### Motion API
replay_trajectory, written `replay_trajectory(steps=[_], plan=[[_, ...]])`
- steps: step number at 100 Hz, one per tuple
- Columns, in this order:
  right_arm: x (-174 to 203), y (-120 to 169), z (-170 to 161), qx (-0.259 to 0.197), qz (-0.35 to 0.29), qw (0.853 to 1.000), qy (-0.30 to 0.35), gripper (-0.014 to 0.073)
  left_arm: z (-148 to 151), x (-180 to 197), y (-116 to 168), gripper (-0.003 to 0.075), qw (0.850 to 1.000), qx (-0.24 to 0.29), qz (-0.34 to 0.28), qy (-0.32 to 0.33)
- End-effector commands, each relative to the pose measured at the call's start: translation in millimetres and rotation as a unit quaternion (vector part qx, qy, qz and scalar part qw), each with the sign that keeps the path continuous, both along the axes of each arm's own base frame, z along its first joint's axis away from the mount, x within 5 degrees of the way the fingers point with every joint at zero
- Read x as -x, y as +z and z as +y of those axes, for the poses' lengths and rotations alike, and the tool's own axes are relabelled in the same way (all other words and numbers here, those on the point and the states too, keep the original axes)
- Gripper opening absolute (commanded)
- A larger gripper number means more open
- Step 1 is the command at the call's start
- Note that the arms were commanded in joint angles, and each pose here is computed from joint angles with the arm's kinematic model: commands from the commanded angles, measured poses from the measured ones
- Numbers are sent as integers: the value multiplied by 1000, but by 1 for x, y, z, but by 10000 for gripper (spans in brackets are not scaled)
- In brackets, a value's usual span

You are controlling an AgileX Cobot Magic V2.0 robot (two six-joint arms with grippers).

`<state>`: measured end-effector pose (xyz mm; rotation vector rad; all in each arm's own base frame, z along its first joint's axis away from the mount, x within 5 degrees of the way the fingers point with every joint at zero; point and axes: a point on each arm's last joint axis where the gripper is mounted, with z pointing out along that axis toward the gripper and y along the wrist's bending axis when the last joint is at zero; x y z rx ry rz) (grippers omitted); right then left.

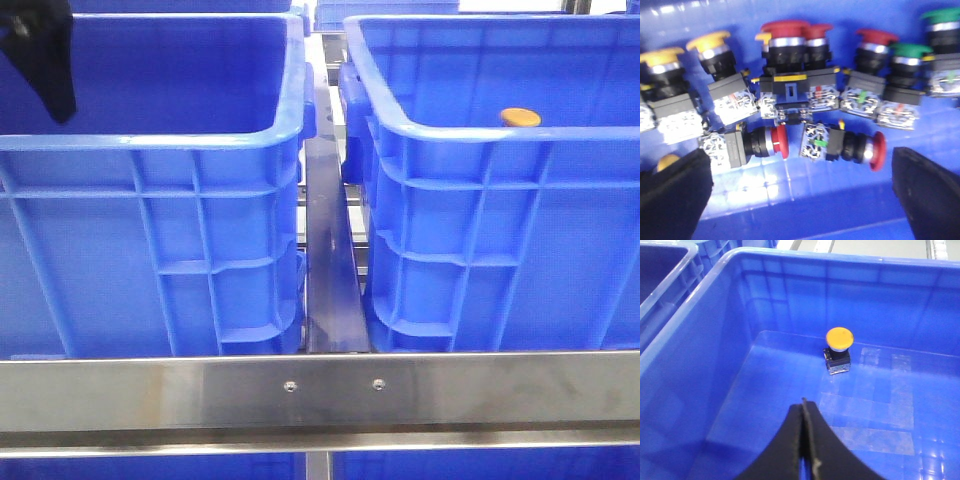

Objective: Pick red and yellow buttons and place in box
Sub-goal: 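Reach the left gripper back into the button bin and grasp a red-capped button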

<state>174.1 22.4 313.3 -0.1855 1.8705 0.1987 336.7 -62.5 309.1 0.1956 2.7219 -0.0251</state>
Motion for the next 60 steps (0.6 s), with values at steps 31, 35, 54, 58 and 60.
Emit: replay_trajectory(steps=[31, 35, 54, 58, 60], plan=[[0, 13, -2, -3, -26, 1000, -10, -63, -5, -36, -28, 670, 999, 15, -30, 9], [0, 13, -2, -3, -26, 1000, -10, -63, -5, -38, -30, 670, 999, 16, -34, 9], [0, 13, -2, -3, -25, 1000, -9, -63, -7, -43, -35, 575, 999, 22, -39, 10], [0, 12, -2, -3, -25, 1000, -9, -63, -7, -43, -35, 518, 999, 23, -38, 10], [0, 12, -2, -3, -25, 1000, -9, -63, -7, -43, -35, 483, 999, 24, -38, 10]])
